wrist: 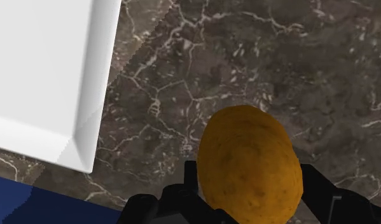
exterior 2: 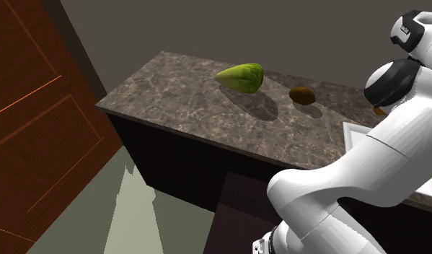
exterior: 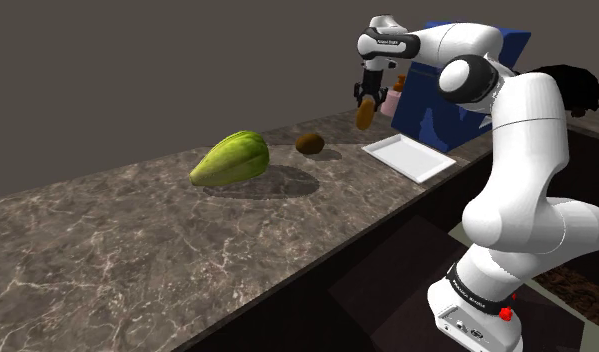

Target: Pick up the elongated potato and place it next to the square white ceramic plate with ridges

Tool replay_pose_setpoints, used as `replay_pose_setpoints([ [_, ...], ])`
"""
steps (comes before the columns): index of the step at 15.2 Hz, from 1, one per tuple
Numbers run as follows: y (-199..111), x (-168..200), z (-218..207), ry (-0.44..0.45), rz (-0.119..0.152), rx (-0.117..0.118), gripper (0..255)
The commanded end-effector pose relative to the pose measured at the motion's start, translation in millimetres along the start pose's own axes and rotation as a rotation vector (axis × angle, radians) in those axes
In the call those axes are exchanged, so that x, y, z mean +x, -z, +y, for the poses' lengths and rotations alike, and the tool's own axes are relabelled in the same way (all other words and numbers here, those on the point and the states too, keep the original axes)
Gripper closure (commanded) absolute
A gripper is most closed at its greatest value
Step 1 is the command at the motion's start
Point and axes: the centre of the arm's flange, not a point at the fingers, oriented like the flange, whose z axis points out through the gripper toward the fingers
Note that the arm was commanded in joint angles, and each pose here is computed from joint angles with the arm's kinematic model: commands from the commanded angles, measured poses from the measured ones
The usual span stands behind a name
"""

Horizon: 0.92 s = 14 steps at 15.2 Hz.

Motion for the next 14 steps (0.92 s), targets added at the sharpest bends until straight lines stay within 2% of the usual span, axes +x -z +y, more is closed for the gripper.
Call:
replay_pose_setpoints([
  [1, -21.0, -0.8, -0.9, 0.002, -0.01, -0.012, 255],
  [6, -46.7, -1.5, -3.0, 0.002, -0.01, -0.012, 255],
  [13, -46.7, -1.5, -3.0, 0.002, -0.01, -0.012, 255],
  [14, -50.3, -0.5, -1.9, 0.002, -0.01, -0.012, 0],
])
